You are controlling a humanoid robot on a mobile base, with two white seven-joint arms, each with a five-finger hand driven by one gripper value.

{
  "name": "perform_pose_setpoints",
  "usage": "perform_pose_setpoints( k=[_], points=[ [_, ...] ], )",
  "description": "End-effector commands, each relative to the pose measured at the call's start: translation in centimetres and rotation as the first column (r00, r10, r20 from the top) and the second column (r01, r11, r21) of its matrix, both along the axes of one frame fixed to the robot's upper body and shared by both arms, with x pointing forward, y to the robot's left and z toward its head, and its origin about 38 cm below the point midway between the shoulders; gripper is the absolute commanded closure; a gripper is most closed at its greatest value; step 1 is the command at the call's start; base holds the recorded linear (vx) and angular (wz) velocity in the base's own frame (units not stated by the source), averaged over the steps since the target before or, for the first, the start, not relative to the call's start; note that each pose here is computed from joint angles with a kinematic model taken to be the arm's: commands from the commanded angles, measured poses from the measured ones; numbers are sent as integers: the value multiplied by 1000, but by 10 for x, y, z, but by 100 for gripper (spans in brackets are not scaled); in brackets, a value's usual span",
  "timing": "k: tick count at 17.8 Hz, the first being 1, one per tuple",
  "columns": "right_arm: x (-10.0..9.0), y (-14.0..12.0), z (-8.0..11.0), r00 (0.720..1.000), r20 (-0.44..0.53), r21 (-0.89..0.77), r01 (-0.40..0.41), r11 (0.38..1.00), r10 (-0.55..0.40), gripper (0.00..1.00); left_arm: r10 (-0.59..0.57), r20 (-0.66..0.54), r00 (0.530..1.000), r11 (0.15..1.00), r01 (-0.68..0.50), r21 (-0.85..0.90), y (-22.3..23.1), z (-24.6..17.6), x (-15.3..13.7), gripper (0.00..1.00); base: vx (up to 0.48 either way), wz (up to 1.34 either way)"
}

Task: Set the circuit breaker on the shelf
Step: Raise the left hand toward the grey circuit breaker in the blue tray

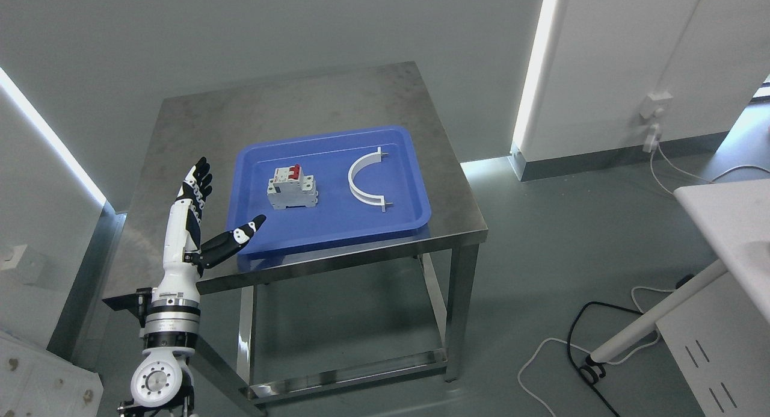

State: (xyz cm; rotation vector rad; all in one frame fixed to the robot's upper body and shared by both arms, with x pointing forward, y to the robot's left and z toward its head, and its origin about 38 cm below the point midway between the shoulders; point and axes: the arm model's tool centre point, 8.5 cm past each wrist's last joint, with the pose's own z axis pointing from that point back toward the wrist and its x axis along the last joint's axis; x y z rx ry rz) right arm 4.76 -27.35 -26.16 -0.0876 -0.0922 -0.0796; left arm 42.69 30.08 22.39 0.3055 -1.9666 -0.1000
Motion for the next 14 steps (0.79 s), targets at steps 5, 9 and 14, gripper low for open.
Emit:
perform_pose_setpoints(
  k=[5,9,14],
  points=[
    [-8,-11,1,1000,6,-19,0,1000,0,0,-65,37,997,998,64,20,-5,35,44,0,-12,-3],
    [-8,-11,1,1000,6,-19,0,1000,0,0,-303,-193,933,859,355,369,-31,65,102,0,2,10],
    [-8,-11,1,1000,6,-19,-2,1000,2,0,-268,-445,854,692,492,528,-17,96,142,0,0,0]
  ],
)
